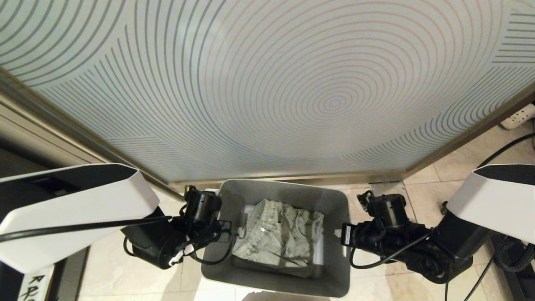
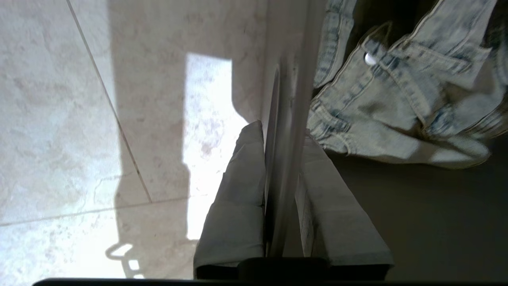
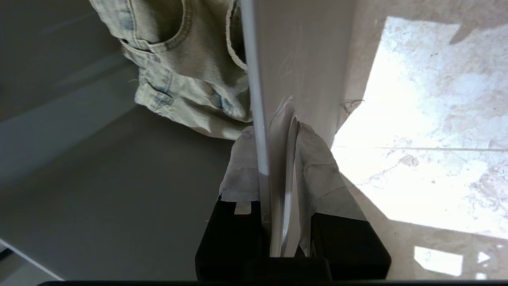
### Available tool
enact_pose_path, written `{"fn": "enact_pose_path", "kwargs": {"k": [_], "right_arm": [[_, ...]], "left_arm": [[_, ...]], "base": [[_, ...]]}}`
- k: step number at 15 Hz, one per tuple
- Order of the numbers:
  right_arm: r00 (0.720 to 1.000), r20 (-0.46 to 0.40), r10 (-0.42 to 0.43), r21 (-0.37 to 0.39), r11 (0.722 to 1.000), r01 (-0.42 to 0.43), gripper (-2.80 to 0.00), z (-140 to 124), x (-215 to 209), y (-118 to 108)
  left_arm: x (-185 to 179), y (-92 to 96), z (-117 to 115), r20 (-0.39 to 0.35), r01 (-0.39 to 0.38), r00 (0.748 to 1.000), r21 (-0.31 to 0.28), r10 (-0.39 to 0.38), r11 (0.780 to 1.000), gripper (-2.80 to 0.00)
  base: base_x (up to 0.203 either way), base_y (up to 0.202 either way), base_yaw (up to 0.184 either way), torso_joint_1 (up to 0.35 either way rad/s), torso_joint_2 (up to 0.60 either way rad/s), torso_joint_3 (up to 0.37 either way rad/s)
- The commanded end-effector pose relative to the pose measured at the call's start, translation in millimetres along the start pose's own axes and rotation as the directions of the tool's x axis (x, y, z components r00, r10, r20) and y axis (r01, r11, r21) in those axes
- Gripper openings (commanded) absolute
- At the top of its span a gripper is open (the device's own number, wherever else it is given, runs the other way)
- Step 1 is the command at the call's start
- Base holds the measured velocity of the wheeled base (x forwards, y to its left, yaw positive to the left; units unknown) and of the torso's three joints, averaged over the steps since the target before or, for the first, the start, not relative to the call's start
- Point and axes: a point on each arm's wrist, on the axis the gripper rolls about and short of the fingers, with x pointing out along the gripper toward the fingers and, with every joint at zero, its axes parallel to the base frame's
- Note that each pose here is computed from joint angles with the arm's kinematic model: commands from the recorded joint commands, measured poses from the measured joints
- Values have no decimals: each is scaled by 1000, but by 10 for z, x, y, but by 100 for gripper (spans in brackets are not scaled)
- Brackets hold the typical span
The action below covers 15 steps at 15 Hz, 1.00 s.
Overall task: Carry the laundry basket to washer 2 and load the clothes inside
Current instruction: Pick up the clothes basket and put it beside the washing machine
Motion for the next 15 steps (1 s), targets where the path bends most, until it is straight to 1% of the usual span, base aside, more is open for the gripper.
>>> {"fn": "enact_pose_path", "kwargs": {"k": [1, 7, 15], "right_arm": [[1000, 14, 19, -4, 1000, -19, -280, 19, -75, 61], [999, 8, 31, -13, 999, -31, -280, -18, -195, 115], [999, 19, 51, -24, 998, -51, -280, -7, -300, 192]], "left_arm": [[-90, 10, 30, 16, 0, 1000, -4, 1, 1000, -280], [-219, 35, -15, 7, -1, 1000, -4, 1, 1000, -280], [-343, 42, 66, 35, 4, 999, -6, -4, 1000, -280]], "base": [[0, 0, 0, 0, 0, 0], [0, 0, 0, 0, 0, 0], [0, 0, 0, 0, 0, 0]]}}
